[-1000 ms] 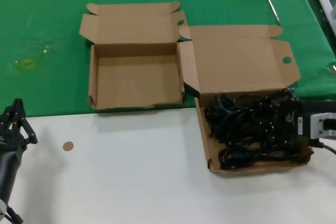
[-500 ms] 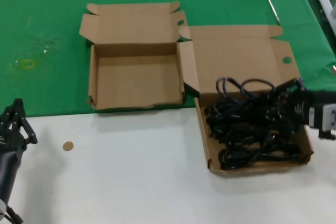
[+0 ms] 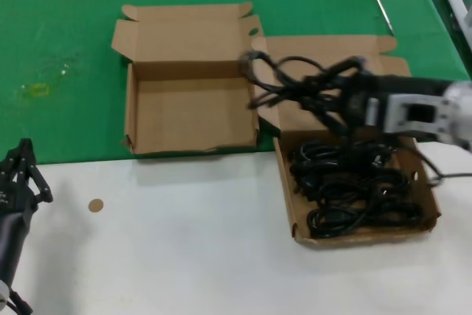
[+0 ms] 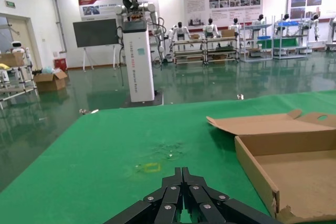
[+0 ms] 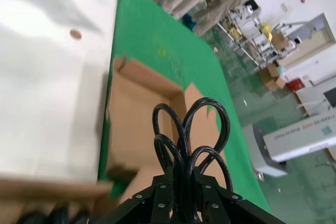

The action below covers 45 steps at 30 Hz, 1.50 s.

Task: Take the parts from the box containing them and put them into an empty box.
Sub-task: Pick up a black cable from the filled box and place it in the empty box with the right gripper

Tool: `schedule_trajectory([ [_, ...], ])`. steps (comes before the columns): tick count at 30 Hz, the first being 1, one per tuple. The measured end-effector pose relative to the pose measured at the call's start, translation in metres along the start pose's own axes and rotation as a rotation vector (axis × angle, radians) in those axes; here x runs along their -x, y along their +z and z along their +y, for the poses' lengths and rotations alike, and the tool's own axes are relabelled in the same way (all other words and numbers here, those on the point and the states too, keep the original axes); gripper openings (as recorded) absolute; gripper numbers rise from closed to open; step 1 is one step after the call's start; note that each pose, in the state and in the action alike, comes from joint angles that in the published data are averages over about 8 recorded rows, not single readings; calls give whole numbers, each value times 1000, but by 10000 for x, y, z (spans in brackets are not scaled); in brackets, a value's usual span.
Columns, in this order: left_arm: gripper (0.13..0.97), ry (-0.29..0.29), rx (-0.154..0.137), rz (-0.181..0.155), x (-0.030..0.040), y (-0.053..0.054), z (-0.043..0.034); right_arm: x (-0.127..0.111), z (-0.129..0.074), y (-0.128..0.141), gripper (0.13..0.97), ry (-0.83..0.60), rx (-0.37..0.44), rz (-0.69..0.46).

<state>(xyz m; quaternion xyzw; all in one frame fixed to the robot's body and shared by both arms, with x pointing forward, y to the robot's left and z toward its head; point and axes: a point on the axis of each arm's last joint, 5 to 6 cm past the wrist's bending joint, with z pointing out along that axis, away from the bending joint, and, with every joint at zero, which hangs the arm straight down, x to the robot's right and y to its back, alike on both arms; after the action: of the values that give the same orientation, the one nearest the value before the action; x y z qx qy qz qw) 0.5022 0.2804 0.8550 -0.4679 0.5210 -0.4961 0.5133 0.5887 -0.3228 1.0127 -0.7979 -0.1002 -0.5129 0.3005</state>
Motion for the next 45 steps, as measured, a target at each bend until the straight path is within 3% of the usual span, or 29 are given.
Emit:
schedule_trajectory([
  [12, 152, 0, 0, 0, 0, 0, 0, -56, -467, 771, 207, -20, -77, 4],
  [20, 152, 0, 0, 0, 0, 0, 0, -40, -654, 1192, 207, -54, -108, -11],
  [32, 152, 0, 0, 0, 0, 0, 0, -53, -600, 1625, 206, -105, -90, -23],
  [45, 152, 0, 0, 0, 0, 0, 0, -22, -525, 1831, 206, -90, -77, -19],
])
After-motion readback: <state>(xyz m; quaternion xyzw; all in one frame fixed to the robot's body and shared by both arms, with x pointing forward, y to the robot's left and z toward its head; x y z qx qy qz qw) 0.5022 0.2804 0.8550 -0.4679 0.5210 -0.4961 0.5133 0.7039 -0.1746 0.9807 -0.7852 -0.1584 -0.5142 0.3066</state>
